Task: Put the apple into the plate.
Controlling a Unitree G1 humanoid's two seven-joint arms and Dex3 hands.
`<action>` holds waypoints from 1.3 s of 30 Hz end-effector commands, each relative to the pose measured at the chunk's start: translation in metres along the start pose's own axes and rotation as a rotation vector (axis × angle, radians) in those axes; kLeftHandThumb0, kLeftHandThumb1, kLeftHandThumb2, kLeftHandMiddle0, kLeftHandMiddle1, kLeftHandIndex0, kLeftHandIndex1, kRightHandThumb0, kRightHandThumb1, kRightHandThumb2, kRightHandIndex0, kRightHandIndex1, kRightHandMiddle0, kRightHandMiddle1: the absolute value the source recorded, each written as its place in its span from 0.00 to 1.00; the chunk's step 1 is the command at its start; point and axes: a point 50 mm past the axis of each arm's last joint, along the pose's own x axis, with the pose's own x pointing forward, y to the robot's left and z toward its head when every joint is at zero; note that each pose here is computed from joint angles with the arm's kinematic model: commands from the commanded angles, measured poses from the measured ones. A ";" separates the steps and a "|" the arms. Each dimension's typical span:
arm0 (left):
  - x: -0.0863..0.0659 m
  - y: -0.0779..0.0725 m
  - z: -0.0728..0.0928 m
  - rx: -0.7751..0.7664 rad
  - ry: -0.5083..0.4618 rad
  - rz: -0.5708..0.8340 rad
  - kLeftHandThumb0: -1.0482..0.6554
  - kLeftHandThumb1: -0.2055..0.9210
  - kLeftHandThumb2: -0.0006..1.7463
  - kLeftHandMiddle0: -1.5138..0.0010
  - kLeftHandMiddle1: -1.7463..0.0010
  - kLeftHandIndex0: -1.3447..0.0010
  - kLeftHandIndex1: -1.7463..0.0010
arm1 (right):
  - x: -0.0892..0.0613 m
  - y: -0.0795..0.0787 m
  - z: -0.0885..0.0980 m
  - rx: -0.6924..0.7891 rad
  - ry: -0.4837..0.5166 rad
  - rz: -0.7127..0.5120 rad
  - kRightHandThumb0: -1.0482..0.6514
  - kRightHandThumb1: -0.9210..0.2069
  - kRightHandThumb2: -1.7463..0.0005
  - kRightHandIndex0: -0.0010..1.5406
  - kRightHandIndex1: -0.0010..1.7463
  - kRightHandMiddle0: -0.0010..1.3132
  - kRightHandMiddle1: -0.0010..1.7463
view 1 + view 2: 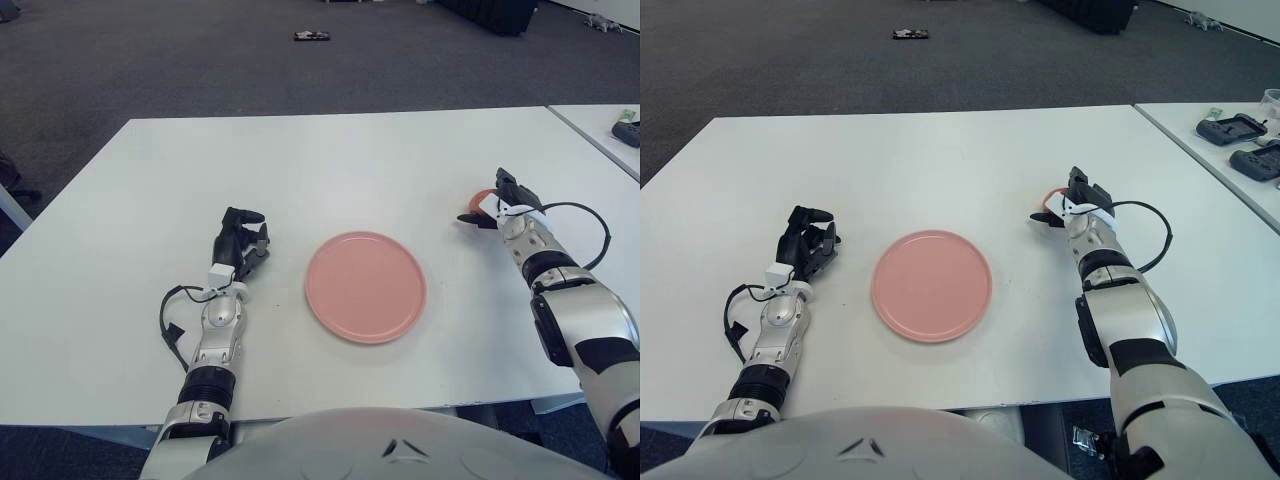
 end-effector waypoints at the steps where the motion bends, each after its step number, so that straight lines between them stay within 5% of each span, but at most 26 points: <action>1: -0.016 0.008 -0.027 0.018 0.140 0.028 0.40 0.90 0.40 0.70 0.00 0.80 0.00 | -0.004 0.020 -0.007 -0.024 0.049 0.109 0.01 0.03 0.89 0.00 0.00 0.00 0.00; 14: -0.018 0.009 -0.024 0.016 0.156 0.047 0.40 0.90 0.39 0.66 0.00 0.80 0.00 | -0.010 0.040 -0.009 -0.097 0.075 0.190 0.04 0.00 0.85 0.00 0.00 0.00 0.00; 21: -0.018 0.007 -0.023 0.011 0.153 0.039 0.40 0.89 0.40 0.65 0.00 0.80 0.00 | -0.014 0.055 0.007 -0.159 0.039 0.192 0.07 0.01 0.85 0.00 0.00 0.01 0.01; 29: -0.018 0.006 -0.023 0.007 0.147 0.036 0.40 0.88 0.41 0.66 0.00 0.80 0.00 | -0.015 0.060 0.010 -0.151 0.035 0.161 0.16 0.14 0.72 0.02 0.05 0.00 0.18; 39: -0.017 0.007 -0.025 0.008 0.144 0.034 0.40 0.89 0.40 0.66 0.00 0.80 0.00 | -0.016 0.063 0.014 -0.122 0.045 0.141 0.28 0.38 0.52 0.00 0.31 0.00 0.42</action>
